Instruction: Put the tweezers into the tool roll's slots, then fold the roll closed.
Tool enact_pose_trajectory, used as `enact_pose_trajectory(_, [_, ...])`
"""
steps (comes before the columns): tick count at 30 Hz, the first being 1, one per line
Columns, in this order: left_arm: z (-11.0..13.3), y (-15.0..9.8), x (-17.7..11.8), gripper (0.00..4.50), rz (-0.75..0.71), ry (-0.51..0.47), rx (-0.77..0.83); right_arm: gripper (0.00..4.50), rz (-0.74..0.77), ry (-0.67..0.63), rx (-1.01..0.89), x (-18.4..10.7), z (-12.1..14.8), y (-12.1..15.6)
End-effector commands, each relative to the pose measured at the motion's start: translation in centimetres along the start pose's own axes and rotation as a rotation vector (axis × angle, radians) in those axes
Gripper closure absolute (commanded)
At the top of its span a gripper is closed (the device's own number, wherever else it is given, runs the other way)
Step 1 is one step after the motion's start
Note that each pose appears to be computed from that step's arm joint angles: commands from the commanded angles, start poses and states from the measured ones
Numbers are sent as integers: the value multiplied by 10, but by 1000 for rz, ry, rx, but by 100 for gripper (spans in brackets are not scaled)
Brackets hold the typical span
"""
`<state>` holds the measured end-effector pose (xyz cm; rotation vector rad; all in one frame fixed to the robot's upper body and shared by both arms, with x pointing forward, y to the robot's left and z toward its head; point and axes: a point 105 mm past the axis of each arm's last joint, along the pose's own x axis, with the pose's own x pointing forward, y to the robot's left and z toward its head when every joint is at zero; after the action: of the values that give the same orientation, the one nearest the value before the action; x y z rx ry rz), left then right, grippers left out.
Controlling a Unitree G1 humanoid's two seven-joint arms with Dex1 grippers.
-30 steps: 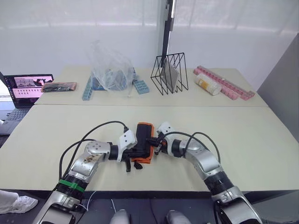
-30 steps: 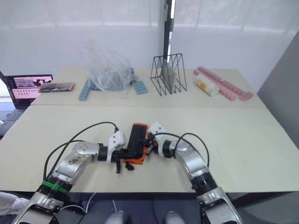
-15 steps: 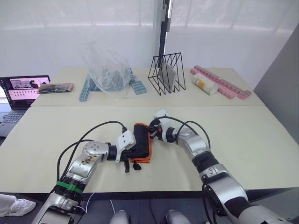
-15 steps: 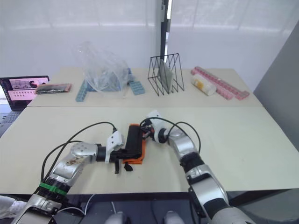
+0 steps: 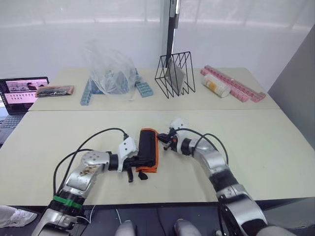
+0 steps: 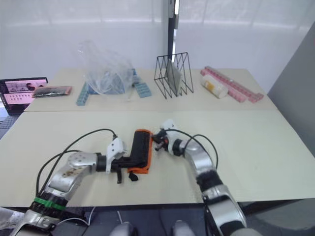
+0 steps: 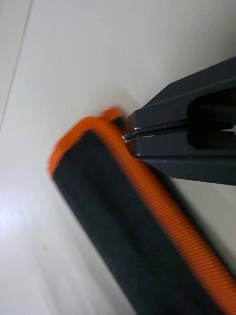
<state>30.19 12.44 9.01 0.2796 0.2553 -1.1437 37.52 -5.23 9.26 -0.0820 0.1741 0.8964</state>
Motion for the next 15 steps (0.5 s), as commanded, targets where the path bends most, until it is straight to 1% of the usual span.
enact_pose_trajectory(1, [24, 10, -35, 449, 135, -82, -3, 450, -34, -115, -55, -33, 37, -8])
enact_pose_trajectory(2, [30, 11, -45, 449, 168, -112, -8, 450, -54, -123, -57, -43, 40, -12])
enact_pose_trajectory(4, [35, 13, -64, 397, 236, -148, -22, 450, -104, -122, -72, -62, 42, -22])
enact_pose_trajectory(7, [31, 17, -103, 305, 375, -160, -51, 450, -197, -116, -77, -96, 41, -42])
enact_pose_trajectory(9, [25, 18, -124, 246, 448, -146, -72, 450, -243, -106, -79, -114, 39, -52])
enact_pose_trajectory(10, [19, 18, -136, 206, 492, -129, -79, 450, -266, -92, -81, -123, 36, -57])
enact_pose_trajectory(11, [10, 19, -153, 182, 550, -102, -87, 450, -297, -70, -86, -136, 30, -63])
enact_pose_trajectory(12, [1, 19, -170, 139, 606, -73, -93, 450, -322, -46, -86, -148, 23, -68])
enact_pose_trajectory(13, [-4, 18, -181, 111, 641, -53, -97, 450, -338, -30, -86, -156, 18, -72])
enact_pose_trajectory(15, [-17, 18, -206, 39, 730, -13, -105, 450, -369, 5, -79, -174, 5, -76])
